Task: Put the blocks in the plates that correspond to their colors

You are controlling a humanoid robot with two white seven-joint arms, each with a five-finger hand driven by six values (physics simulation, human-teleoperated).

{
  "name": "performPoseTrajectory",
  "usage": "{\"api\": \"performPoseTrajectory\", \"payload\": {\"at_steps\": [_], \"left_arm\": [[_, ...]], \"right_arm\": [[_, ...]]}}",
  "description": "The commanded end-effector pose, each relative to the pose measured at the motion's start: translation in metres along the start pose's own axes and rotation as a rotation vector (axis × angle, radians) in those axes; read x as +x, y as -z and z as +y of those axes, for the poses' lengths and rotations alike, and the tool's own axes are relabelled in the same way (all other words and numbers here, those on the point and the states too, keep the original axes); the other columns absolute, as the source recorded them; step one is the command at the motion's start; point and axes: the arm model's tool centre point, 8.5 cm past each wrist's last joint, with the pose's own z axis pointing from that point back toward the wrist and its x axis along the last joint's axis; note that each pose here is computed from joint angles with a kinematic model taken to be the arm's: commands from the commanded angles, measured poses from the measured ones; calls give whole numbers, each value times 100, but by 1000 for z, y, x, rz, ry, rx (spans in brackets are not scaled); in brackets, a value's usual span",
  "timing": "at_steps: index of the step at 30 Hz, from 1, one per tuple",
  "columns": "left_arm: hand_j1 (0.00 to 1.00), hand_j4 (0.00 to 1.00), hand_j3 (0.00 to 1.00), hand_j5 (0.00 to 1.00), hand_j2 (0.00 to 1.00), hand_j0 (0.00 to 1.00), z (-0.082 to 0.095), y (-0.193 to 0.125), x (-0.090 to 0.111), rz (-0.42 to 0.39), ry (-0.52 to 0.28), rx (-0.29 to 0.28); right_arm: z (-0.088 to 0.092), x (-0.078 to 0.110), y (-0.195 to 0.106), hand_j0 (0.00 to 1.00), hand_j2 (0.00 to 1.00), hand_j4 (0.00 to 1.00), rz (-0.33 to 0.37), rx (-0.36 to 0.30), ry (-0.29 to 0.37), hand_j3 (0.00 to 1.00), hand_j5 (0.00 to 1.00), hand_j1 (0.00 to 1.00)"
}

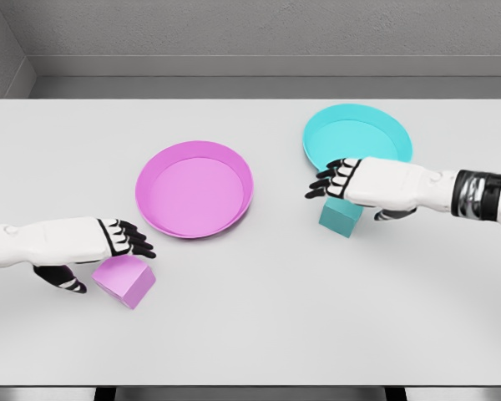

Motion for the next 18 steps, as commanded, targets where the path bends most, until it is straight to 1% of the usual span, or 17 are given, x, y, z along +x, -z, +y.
{"api": "performPoseTrajectory", "payload": {"at_steps": [1,2,3,4,9,11,15,18], "left_arm": [[100,100,100,100,100,100,-1,4,-1,9,5,-2],[100,100,100,100,100,100,-5,6,0,4,0,-13],[100,100,100,100,100,100,-8,7,1,1,1,-22],[100,100,100,100,100,100,-8,7,1,1,1,-22],[100,100,100,100,100,100,-10,15,3,-13,0,-19],[100,100,100,100,100,100,-12,18,3,-16,-5,-21],[100,100,100,100,100,100,-11,18,3,-18,-3,-20],[100,100,100,100,100,100,-14,20,4,-19,-10,-26]], "right_arm": [[2,2,5,100,100,100,-7,0,4,100,100,100],[2,1,5,100,100,100,-5,1,7,100,100,100],[6,3,7,100,100,100,-8,16,4,100,100,100],[8,4,9,100,100,100,-7,29,-5,100,100,100],[12,-2,9,100,100,100,9,39,2,100,100,100],[15,-4,12,100,100,100,19,50,-4,100,100,100],[9,-5,16,100,100,100,21,40,-17,100,100,100],[12,-7,18,100,100,100,24,42,-6,100,100,100]]}}
